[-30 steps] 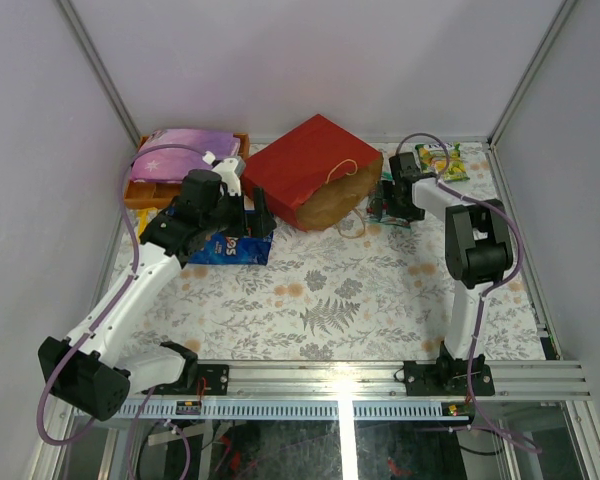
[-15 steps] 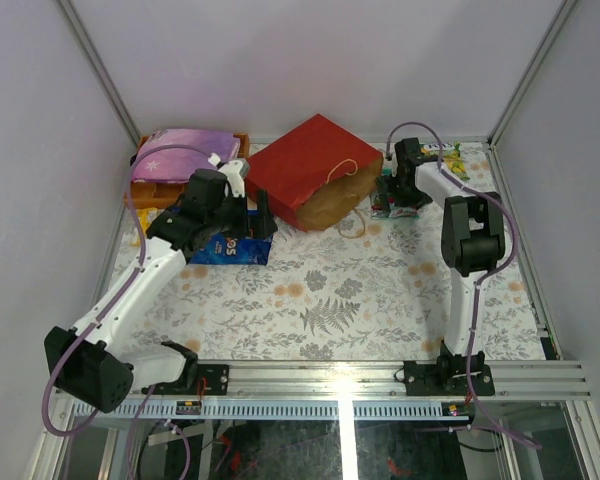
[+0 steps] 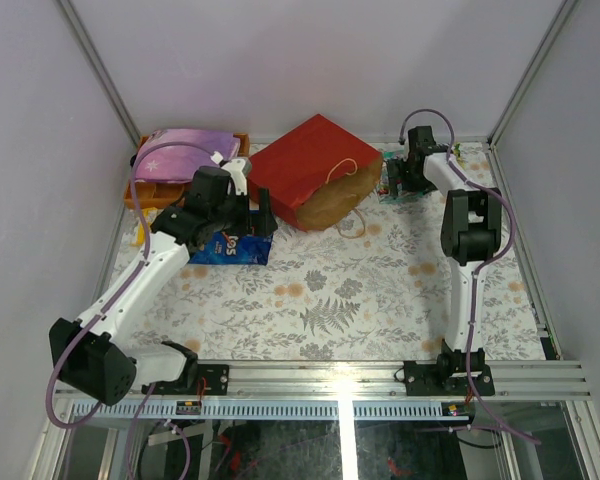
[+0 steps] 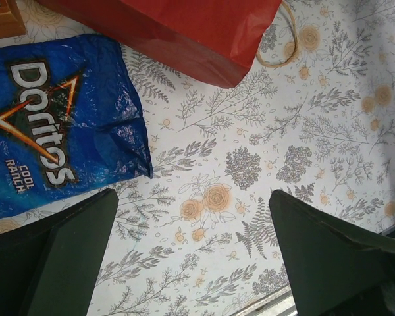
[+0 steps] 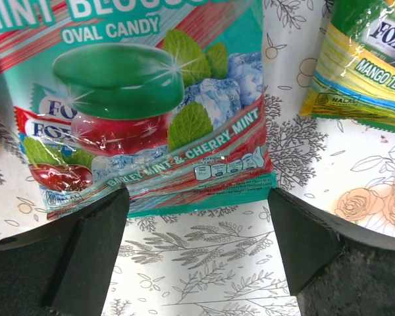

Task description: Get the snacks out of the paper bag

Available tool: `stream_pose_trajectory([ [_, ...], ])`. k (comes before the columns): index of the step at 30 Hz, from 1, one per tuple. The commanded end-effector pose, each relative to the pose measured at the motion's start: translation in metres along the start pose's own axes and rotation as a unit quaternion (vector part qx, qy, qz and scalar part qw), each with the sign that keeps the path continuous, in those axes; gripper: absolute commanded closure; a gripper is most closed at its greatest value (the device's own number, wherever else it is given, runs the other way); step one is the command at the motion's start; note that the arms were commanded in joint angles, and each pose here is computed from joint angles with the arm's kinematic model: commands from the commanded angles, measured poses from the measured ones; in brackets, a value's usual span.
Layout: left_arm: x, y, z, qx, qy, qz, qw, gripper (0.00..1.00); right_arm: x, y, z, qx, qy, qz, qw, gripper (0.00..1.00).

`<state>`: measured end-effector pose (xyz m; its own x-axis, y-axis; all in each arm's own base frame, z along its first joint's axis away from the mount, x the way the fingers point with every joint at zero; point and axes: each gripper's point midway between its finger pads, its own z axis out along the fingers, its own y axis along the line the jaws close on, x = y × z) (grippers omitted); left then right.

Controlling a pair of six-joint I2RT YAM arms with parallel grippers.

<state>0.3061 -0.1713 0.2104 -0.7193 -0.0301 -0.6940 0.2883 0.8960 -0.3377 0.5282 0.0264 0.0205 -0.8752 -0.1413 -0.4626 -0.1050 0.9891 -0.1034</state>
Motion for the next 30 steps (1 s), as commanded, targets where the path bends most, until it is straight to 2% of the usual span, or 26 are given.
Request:
stream_pose_trajectory([
  [1, -0.009, 0.003, -0.001, -0.008, -0.007, 0.010, 1.000, 0.00, -0.016, 0.018, -0.001, -0.037, -0.031, 0.037, 0.998, 0.06],
  [6, -0.008, 0.004, 0.000, -0.010, -0.006, 0.011, 1.000, 0.00, -0.015, 0.026, 0.002, -0.044, -0.047, 0.108, 0.992, 0.08],
  [13, -0.006, 0.008, -0.001, -0.019, -0.003, 0.015, 1.000, 0.00, -0.016, 0.017, 0.021, -0.002, -0.042, 0.178, 0.983, 0.10],
  [23, -0.005, 0.009, 0.001, -0.022, 0.000, 0.017, 1.000, 0.00, -0.036, 0.003, 0.027, 0.014, -0.044, 0.132, 0.990, 0.09],
  [30, -0.004, 0.010, 0.002, -0.023, 0.002, 0.017, 1.000, 0.00, -0.040, -0.015, 0.024, 0.028, -0.046, 0.152, 0.987, 0.09],
])
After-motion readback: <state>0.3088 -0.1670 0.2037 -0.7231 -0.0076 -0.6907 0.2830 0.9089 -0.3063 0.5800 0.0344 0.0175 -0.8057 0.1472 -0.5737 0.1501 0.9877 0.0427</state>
